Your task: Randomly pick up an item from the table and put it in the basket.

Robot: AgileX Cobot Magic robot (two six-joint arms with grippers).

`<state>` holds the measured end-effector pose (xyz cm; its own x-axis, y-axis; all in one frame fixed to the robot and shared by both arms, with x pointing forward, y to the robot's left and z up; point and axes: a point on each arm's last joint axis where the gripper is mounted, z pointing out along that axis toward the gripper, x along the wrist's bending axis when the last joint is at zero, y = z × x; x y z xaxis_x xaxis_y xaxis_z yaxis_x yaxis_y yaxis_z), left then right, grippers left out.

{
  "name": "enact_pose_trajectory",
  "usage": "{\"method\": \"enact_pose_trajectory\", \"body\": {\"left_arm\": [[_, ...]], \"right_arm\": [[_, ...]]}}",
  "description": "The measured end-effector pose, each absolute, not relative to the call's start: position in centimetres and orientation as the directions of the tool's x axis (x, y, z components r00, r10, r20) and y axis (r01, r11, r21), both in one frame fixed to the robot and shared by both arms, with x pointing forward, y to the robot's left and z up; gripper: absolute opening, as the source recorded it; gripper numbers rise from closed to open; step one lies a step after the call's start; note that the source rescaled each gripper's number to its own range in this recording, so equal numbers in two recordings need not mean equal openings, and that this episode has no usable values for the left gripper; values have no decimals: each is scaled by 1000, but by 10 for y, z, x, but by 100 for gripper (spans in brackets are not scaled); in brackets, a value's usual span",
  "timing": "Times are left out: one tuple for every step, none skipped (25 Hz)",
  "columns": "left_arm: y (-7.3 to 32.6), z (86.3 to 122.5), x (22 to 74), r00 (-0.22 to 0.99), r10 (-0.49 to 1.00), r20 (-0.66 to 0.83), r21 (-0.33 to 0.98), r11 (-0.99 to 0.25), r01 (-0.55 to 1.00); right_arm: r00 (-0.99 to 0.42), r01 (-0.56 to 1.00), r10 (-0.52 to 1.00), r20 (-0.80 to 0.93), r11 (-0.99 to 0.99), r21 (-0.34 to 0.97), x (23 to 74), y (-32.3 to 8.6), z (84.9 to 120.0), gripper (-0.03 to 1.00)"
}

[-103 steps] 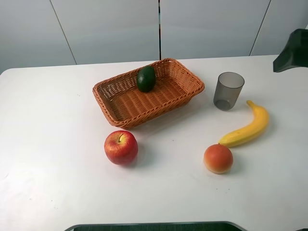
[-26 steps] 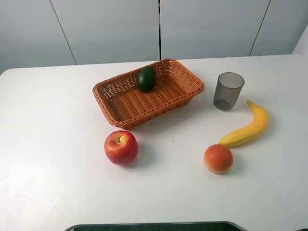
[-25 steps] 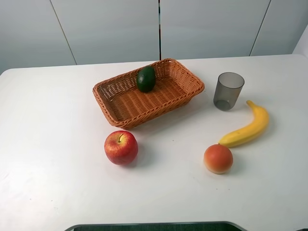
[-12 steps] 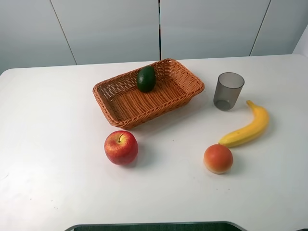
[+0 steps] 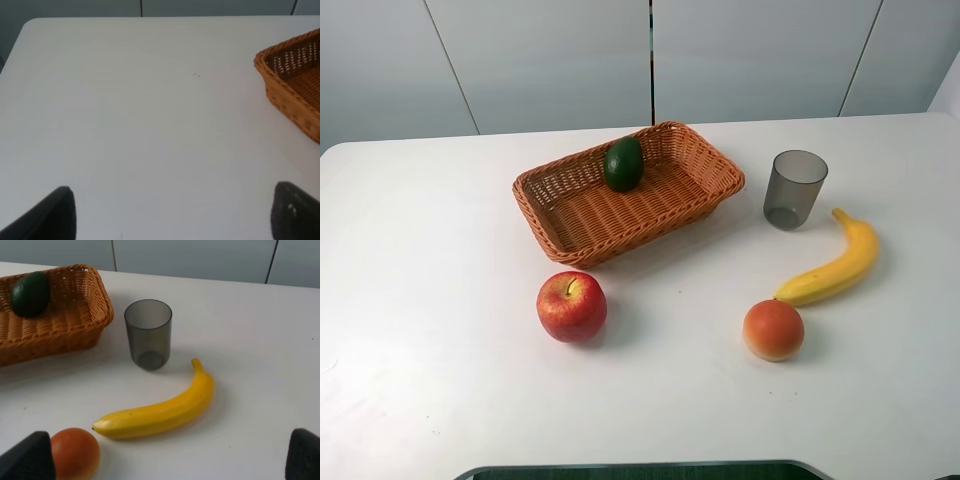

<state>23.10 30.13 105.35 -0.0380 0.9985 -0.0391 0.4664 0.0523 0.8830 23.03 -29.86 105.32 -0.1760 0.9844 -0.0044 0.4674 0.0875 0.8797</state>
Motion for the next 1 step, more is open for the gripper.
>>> {"method": "enact_pose_trajectory", "body": {"left_arm": [[301,1053,231,-38,999,-39,883,52,466]], "right_arm": [[-176,467,984,-4,88,880,230,-299,1053,100]]}}
